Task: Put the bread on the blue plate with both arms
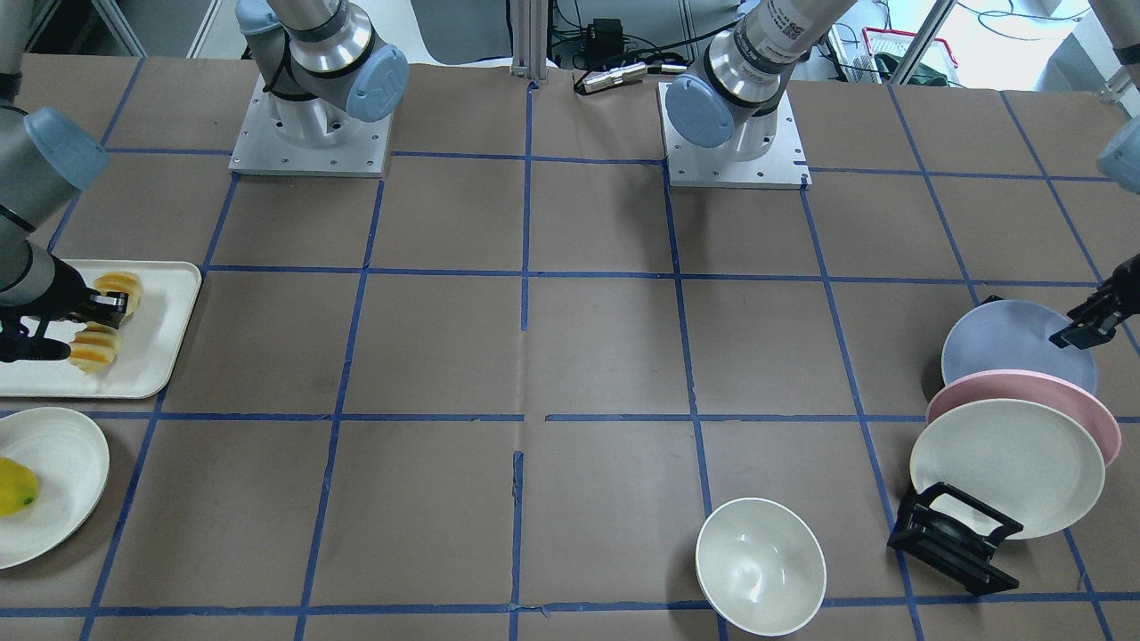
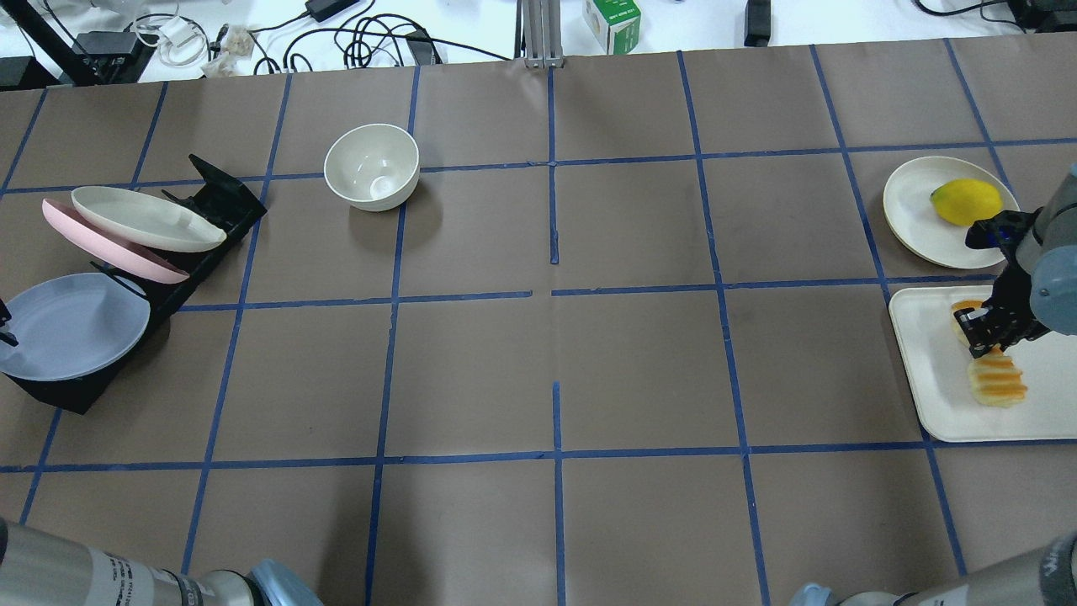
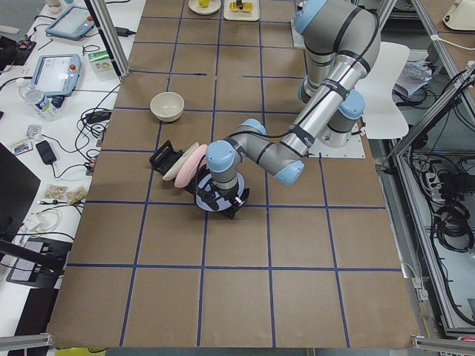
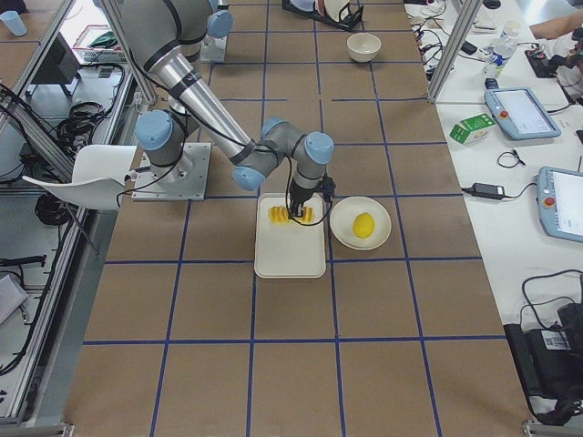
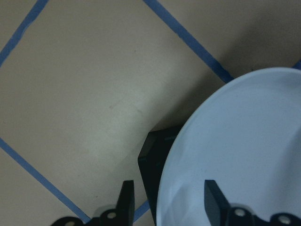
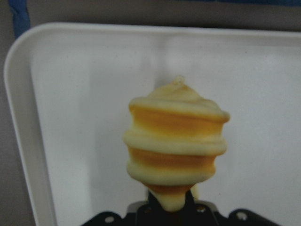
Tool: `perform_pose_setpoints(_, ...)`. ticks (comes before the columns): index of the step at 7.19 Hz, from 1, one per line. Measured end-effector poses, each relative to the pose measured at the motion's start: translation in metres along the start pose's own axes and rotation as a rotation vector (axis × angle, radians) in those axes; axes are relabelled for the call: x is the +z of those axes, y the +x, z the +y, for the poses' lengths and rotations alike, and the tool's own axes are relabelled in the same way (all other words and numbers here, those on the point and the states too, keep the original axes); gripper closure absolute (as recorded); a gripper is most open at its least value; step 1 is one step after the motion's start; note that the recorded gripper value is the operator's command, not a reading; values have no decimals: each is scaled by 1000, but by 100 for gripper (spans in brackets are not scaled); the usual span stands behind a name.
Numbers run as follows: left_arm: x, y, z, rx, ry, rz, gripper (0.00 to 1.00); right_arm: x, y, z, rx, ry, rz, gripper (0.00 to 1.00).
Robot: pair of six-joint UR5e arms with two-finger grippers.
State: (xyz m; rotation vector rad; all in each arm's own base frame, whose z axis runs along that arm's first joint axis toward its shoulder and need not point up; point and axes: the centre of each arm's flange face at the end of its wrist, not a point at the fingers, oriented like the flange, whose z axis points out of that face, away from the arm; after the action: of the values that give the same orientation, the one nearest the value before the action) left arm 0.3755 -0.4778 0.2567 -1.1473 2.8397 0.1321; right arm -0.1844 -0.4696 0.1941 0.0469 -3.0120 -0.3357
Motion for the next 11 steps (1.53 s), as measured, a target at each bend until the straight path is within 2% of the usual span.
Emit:
perform_pose_setpoints(4,-13,-3,2,20,14,-7,100,-6,-1,1,-4,1,1,100)
perform_pose_setpoints(6,-37,-5,7,25,34,-12,100,-10,0,-1,-4,1,2,100)
perform_pose_setpoints(8,-95,-12,28,26,36,-32,100,-14,1,-1,-3,3,3,100)
perform_pose_setpoints(11,-220,-13,80,54,39,-93,100,-24,0,3,2,13,10,100)
